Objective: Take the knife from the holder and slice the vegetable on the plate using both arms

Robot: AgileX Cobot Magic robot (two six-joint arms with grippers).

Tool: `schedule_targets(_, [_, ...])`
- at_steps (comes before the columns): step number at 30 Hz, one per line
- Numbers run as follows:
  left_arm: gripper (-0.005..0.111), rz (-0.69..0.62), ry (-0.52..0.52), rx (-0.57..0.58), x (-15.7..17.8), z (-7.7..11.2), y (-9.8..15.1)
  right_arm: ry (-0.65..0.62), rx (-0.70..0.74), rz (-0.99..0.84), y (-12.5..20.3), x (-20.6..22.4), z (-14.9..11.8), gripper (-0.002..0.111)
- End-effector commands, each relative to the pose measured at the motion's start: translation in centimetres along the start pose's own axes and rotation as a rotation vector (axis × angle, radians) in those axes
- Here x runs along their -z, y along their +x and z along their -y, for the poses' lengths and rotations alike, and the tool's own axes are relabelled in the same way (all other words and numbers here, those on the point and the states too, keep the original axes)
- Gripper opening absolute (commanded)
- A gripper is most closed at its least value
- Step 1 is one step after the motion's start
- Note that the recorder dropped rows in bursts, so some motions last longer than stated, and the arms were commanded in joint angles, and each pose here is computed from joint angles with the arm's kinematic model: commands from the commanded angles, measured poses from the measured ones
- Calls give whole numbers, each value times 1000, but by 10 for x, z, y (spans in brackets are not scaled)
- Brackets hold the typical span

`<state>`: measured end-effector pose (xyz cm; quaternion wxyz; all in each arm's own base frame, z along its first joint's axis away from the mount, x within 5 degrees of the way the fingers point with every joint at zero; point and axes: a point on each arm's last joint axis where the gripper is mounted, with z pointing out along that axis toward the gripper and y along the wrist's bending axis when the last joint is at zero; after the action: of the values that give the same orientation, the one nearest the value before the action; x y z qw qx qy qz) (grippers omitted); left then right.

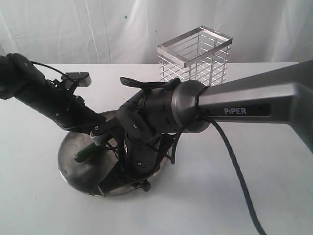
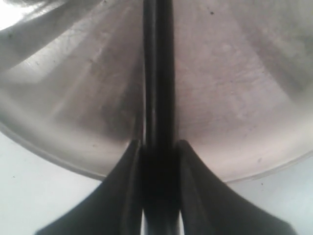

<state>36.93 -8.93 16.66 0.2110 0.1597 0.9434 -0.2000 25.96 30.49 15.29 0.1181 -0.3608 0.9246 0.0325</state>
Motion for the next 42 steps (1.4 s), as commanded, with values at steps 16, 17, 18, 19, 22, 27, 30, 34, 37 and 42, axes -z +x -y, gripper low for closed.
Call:
schedule_targets(16, [0, 102, -18, -58, 36, 13, -16, 4, 29, -9, 1, 1, 1, 0])
schedule_targets(17, [0, 104, -18, -59, 37, 13, -16, 4, 29, -9, 1, 1, 1, 0])
schedule_targets(18, [0, 105, -19, -59, 37, 13, -16, 4, 29, -9, 1, 1, 1, 0])
schedule_targets(19, [0, 105, -19, -59, 37, 13, -16, 4, 29, -9, 1, 1, 1, 0])
schedule_targets(22, [0, 111, -24, -58, 37, 13, -16, 4, 29, -9, 1, 1, 1, 0])
schedule_targets(27, [0, 130, -39, -54, 37, 11, -18, 4, 31, -9, 1, 1, 1, 0])
schedule_targets(30, [0, 115, -34, -50, 33, 10, -17, 4, 31, -9, 1, 1, 1, 0])
schedule_targets(34, [0, 65, -34, -20, 13, 2, -8, 4, 31, -9, 1, 1, 1, 0])
schedule_targets(37, [0, 30, -30, -3, -1, -3, -2, 4, 32, -7, 1, 1, 1, 0])
schedule_targets(42, [0, -100, -8, 33, -40, -17, 19, 6, 31, -20, 2, 1, 2, 0])
